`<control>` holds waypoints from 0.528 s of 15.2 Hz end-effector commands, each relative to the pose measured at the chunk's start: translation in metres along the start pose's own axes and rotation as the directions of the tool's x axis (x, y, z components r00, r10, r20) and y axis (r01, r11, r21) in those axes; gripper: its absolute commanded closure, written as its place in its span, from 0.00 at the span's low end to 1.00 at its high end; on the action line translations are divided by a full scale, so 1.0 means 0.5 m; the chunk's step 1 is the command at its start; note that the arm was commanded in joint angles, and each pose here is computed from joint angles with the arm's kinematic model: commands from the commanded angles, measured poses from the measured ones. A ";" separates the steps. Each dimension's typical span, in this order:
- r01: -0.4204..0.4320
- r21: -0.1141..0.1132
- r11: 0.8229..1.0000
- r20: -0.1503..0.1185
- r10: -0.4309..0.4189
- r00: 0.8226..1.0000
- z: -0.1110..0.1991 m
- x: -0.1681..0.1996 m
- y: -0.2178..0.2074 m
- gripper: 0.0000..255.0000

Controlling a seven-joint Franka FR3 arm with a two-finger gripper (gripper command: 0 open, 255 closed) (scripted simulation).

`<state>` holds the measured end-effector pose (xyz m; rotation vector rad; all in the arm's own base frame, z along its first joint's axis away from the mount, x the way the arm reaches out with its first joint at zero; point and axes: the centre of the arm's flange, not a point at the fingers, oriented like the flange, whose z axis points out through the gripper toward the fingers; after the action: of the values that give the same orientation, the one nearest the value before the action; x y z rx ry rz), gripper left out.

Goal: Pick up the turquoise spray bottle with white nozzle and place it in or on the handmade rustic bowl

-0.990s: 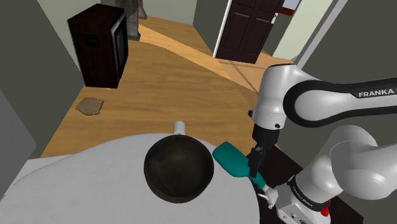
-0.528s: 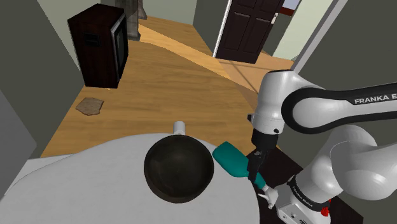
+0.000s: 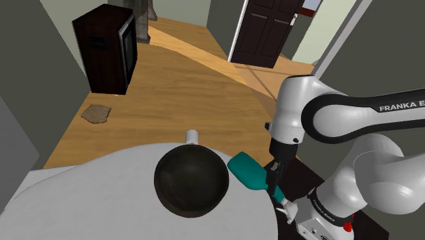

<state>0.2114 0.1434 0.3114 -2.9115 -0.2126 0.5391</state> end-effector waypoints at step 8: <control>0.000 0.000 1.000 0.000 0.000 1.000 -0.039 -0.014 -0.008 1.00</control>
<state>0.2110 0.1441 0.3275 -2.9114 -0.2125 0.5378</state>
